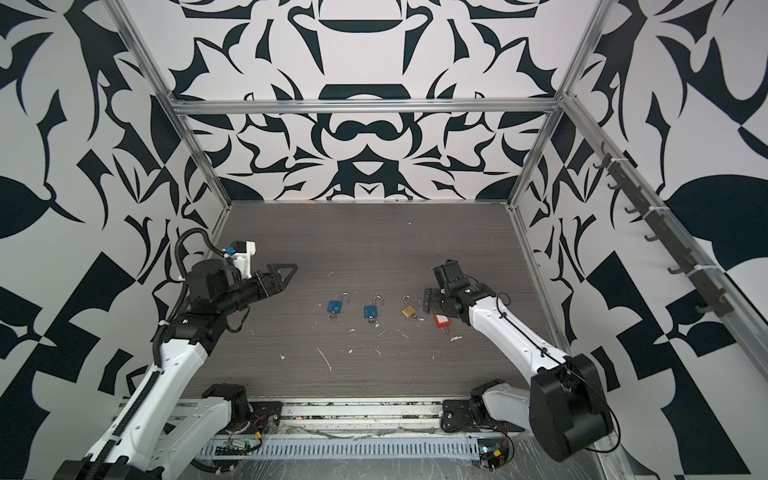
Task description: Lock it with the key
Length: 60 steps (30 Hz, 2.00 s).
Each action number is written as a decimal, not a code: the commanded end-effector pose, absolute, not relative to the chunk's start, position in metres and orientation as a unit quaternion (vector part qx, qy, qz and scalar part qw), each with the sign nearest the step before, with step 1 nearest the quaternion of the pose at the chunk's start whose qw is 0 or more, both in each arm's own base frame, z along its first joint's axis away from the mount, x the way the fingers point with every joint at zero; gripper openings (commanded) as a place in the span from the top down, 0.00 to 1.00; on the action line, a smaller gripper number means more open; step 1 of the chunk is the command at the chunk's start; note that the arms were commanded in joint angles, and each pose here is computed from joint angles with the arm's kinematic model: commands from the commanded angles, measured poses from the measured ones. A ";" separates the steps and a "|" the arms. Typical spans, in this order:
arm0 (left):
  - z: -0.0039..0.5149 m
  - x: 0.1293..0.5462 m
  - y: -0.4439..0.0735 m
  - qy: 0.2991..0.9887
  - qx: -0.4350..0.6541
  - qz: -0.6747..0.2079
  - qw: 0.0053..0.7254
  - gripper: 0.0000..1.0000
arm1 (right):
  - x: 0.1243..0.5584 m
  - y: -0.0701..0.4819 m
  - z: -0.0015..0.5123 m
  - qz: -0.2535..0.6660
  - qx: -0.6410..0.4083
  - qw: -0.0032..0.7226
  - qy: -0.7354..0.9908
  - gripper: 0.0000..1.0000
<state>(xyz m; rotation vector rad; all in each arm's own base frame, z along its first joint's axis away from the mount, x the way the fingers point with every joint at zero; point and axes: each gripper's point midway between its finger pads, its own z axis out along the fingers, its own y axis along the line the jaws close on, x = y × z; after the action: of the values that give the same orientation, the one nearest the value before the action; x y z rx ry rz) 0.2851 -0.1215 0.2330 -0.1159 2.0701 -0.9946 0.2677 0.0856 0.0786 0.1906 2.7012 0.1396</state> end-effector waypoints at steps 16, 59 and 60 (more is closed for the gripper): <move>0.198 0.276 -0.131 0.835 -0.057 -0.420 0.352 0.02 | 0.265 0.079 0.038 0.019 0.090 0.163 0.982 0.32; 0.177 0.279 -0.132 0.843 -0.084 -0.411 0.336 0.02 | 0.271 0.113 0.080 0.020 0.022 0.225 0.974 1.00; 0.180 0.279 -0.133 0.843 -0.081 -0.413 0.335 0.02 | 0.276 0.115 0.097 0.018 0.009 0.249 0.968 1.00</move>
<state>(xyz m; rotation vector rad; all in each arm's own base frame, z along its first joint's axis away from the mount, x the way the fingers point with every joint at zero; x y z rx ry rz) 0.2767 -0.1333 0.1725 -0.2186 2.2126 -1.0883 0.2528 0.1058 0.0406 0.0978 2.8106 0.0351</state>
